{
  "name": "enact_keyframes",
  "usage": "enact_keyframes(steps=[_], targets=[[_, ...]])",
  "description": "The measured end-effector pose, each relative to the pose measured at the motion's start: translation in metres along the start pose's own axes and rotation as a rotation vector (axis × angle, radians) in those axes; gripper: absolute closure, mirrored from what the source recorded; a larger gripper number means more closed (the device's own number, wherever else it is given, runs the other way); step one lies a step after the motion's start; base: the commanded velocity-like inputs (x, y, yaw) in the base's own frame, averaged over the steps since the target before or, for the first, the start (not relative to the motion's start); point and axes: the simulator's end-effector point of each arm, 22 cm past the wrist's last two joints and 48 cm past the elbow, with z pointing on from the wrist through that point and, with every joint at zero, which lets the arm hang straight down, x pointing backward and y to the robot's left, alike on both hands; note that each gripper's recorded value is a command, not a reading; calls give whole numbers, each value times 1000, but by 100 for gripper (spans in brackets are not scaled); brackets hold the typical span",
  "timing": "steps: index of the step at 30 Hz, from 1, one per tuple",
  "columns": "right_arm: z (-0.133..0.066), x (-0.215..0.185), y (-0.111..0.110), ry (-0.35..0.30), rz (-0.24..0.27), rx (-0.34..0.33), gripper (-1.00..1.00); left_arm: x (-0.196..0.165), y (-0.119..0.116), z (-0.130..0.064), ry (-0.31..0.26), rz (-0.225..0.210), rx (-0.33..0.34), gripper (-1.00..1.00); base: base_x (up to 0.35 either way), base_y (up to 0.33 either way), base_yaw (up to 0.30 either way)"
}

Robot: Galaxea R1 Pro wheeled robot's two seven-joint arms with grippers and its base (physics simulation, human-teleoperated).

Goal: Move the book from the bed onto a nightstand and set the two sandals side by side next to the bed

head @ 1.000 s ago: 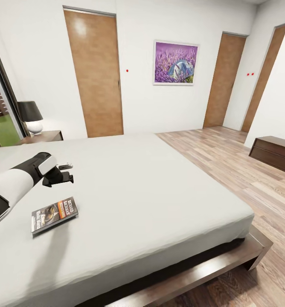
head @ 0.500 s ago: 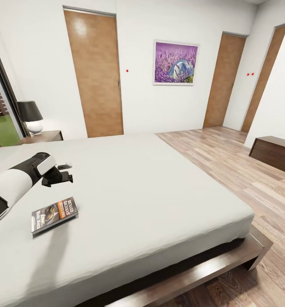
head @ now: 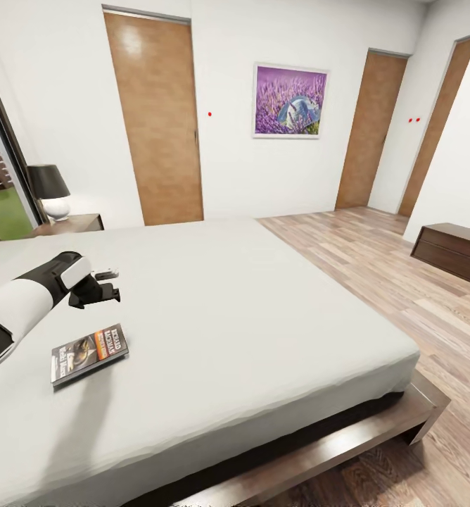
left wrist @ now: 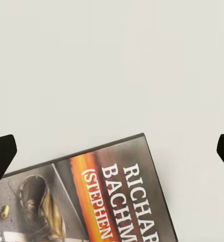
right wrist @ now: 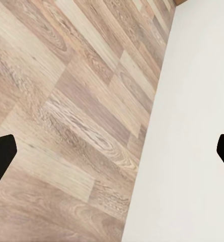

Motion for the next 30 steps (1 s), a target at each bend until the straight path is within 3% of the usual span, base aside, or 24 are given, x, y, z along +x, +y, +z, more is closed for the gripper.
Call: enact_keyframes(steps=[4,30], targets=[[3,2,4,8,-13,4,-100,5,0,11,16,2,-5,-100,0,0,0],[5,4,3,15,-12,4,-100,7,0,12,25,8,-8,-100,0,0,0]])
